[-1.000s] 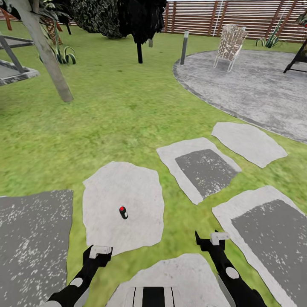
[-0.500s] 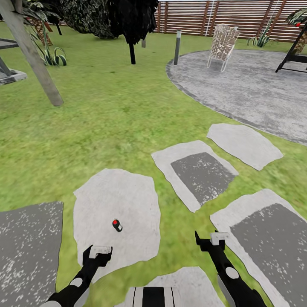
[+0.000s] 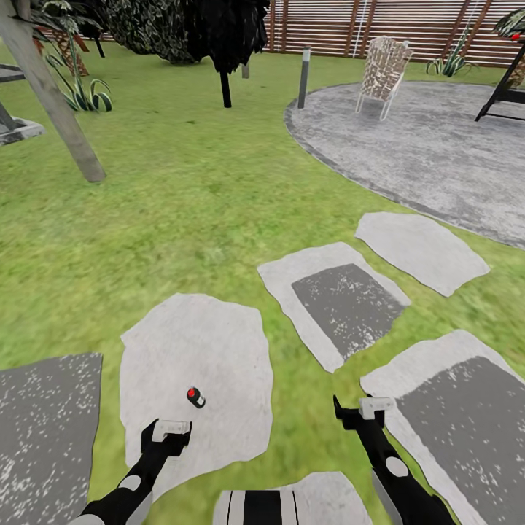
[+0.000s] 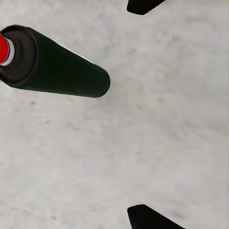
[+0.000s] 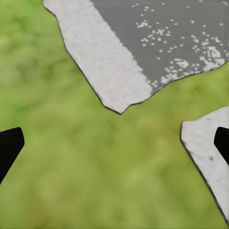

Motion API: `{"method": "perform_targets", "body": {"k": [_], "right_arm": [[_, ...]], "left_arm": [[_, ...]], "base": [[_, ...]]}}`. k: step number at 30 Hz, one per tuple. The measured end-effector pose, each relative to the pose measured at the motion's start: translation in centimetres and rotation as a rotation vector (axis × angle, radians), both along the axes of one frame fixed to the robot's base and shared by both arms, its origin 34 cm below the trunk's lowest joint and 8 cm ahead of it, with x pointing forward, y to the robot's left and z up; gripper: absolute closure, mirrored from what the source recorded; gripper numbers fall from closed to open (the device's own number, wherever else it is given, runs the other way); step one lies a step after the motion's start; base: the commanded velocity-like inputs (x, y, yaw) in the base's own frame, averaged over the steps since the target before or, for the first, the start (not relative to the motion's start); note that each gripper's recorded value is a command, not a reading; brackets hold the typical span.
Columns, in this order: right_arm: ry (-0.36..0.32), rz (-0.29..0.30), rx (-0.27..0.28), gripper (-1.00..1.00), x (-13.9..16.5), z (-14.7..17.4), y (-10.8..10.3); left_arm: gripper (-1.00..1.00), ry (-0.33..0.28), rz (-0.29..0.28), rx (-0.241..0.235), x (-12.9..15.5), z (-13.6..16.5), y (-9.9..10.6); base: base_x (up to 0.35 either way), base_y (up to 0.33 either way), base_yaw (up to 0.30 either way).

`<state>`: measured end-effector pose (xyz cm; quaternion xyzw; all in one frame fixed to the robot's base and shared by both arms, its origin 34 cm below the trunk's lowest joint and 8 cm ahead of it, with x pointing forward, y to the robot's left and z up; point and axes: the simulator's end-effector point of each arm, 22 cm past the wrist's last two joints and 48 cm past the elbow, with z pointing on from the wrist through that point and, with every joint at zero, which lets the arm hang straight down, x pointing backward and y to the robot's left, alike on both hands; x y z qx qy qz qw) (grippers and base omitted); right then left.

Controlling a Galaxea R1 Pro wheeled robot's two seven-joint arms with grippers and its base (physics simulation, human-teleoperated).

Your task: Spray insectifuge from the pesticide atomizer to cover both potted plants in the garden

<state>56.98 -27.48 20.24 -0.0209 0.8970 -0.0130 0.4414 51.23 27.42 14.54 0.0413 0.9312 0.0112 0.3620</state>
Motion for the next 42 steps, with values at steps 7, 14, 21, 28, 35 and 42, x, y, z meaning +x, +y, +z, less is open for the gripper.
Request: {"method": "perform_targets", "body": {"k": [7, 14, 21, 28, 35, 42], "right_arm": [[0.000, 0.000, 0.000, -1.00, -0.02, -0.02, -0.01], [-0.001, 0.000, -0.001, -1.00, 0.02, 0.03, -0.03], [0.000, 0.000, 0.000, -1.00, 0.00, 0.00, -0.01], [0.000, 0.000, 0.000, -1.00, -0.01, -0.01, 0.00], [0.000, 0.000, 0.000, -1.00, 0.02, 0.00, 0.00], [0.011, 0.000, 0.000, -1.00, -0.31, -0.59, 0.00]], "left_arm": [[-1.00, 0.000, 0.000, 0.000, 0.01, 0.00, 0.00], [-1.00, -0.001, 0.000, 0.000, 0.04, 0.02, -0.01], [-1.00, 0.000, 0.000, 0.000, 0.03, 0.01, 0.00], [-1.00, -0.001, 0.000, 0.000, 0.07, 0.02, 0.00], [-1.00, -0.002, 0.000, 0.003, 0.04, 0.03, 0.22], [-1.00, -0.025, 0.001, 0.004, 0.12, 0.00, 0.42]], "base": [[0.014, -0.004, 0.000], [0.120, -0.098, 0.000], [0.080, -0.068, 0.000], [0.006, -0.005, -0.017], [0.000, 0.000, -0.020], [0.000, 0.000, 0.000]]}}
